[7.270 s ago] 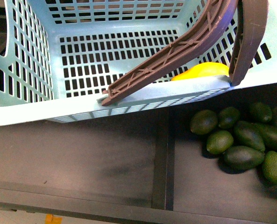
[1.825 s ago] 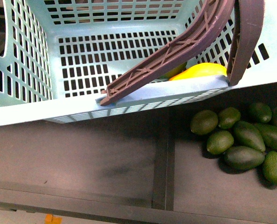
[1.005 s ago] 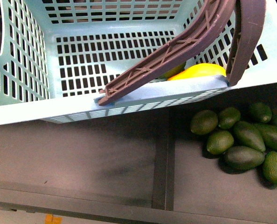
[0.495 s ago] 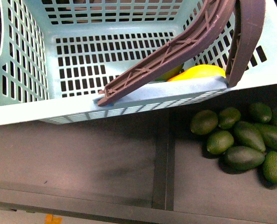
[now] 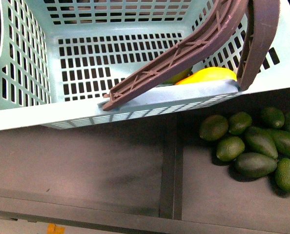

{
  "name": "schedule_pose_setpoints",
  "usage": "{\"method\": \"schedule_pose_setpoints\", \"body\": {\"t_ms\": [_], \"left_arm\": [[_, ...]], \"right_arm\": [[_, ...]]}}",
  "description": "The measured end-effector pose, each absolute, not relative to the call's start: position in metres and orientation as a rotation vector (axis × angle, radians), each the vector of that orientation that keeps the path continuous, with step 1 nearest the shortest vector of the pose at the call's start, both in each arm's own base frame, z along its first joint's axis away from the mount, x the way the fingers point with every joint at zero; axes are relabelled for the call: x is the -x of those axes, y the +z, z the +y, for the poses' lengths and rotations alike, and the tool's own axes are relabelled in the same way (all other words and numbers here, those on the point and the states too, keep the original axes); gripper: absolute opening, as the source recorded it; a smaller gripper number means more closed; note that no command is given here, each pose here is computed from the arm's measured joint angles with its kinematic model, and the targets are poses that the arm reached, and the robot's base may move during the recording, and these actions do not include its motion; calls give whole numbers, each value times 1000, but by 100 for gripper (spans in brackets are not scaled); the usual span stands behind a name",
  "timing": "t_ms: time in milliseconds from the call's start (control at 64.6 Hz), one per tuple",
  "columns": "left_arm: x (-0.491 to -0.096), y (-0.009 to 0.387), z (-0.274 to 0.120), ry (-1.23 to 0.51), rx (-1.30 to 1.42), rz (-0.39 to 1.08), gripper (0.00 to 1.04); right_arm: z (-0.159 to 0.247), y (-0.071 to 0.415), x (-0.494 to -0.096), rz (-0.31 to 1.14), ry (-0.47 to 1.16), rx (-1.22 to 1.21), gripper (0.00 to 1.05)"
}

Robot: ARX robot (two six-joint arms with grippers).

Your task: Pick mango and avocado into basket

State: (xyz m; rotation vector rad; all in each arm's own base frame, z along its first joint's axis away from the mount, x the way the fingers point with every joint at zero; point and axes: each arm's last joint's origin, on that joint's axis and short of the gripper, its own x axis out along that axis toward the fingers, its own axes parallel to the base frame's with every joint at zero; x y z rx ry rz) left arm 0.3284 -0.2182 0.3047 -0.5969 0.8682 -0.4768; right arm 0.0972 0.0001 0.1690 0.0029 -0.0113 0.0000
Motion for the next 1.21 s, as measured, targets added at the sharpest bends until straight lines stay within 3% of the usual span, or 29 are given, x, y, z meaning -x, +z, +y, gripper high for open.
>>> {"method": "schedule_pose_setpoints", "body": {"t_ms": [356,572,681,897,1098,1207], "left_arm": [[-328,305,-218,-477,597,868,14],[-328,305,-218,-477,596,868,14],[-328,305,-218,-477,597,868,14],[-328,305,-218,-477,596,868,14],[-328,305,-218,-460,600,862,14],[-331,302,-218,-119,760,700,14]], "right_arm": [[0,169,-97,-13,0,-3,2],[0,169,-97,-13,0,-3,38],[0,169,-97,-13,0,-3,64],[0,169,-97,-13,0,-3,97],[0,169,-97,-13,0,-3,96],[0,169,-97,-14,1,-2,96]]}}
